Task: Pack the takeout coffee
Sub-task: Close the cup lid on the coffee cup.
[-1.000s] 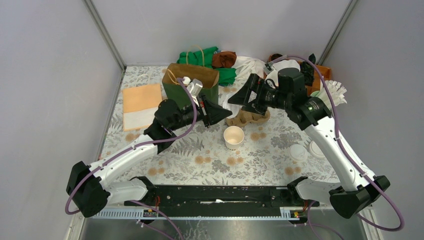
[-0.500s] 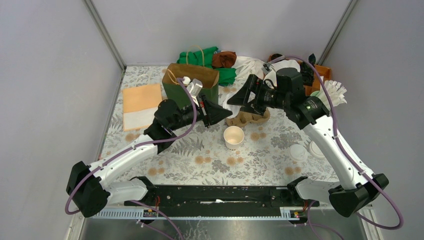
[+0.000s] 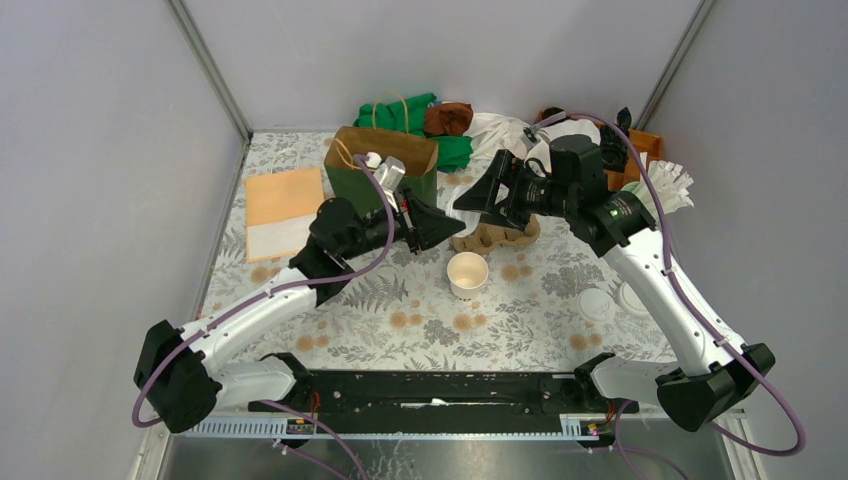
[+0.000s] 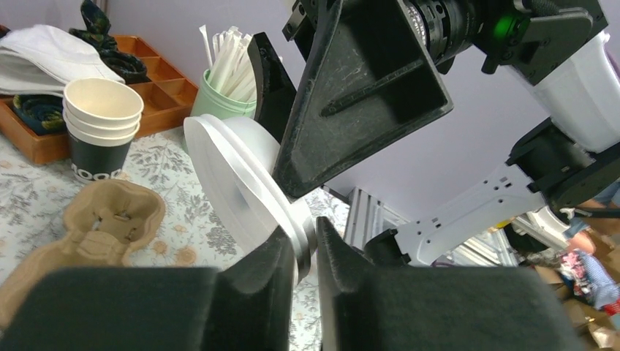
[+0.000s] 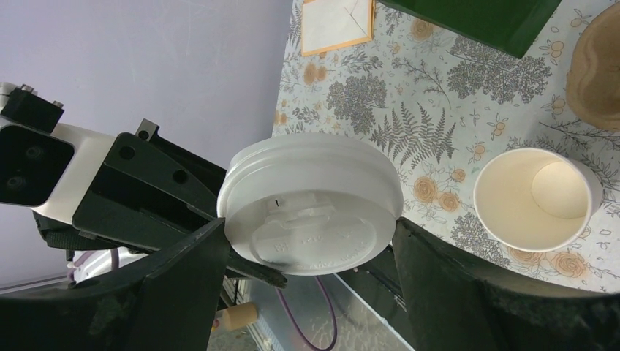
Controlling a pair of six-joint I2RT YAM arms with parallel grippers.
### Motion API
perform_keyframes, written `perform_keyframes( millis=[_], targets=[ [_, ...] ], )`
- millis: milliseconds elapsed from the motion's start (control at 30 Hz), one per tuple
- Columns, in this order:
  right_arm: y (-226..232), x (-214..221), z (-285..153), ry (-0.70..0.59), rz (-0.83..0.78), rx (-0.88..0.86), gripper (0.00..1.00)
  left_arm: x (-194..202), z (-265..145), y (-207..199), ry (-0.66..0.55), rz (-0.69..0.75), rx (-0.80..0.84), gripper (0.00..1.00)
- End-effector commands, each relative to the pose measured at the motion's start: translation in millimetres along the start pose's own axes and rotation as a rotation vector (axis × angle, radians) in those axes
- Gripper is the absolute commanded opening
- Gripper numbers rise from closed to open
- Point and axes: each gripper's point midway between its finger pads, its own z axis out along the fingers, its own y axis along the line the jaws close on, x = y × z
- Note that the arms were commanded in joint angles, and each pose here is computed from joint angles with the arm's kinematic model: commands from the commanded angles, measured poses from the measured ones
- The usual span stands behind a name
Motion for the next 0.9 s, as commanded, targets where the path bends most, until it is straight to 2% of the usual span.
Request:
perform_keyframes(
  millis=[0, 67, 133, 267, 367, 467, 633, 867],
  targets=[
    [11, 2, -3, 0.002, -0.023, -0.041, 0.84, -26, 3, -18, -0.063, 0.048, 0.063, 0.28],
    [6, 4, -4, 0.001, -0.030, -0.026, 0.83, -25, 2, -17, -0.063, 0.045, 0.054, 0.46],
    [1, 6, -4, -0.002, -0.046, -0.007, 0.82, -25, 0, -16, -0.063, 0.043, 0.039, 0.59],
    [-5, 9, -6, 0.000, -0.073, 0.005, 0.84, -26, -9, -15, -0.066, 0.041, 0.001, 0.72],
    [-11, 12, -6, 0.007, -0.089, 0.019, 0.85, -26, -16, -11, -0.074, 0.019, -0.047, 0.76],
    [-17, 18, -7, 0.027, -0.117, 0.025, 0.85, -30, -24, 5, -0.091, -0.092, -0.118, 0.76],
    [-38, 30, -10, 0.067, -0.173, 0.092, 0.86, -37, -33, 13, -0.116, -0.267, -0.120, 0.73],
    [-82, 44, -12, 0.171, -0.208, 0.274, 0.87, -3, -48, 34, -0.010, -0.309, -0.265, 0.72]
  ],
)
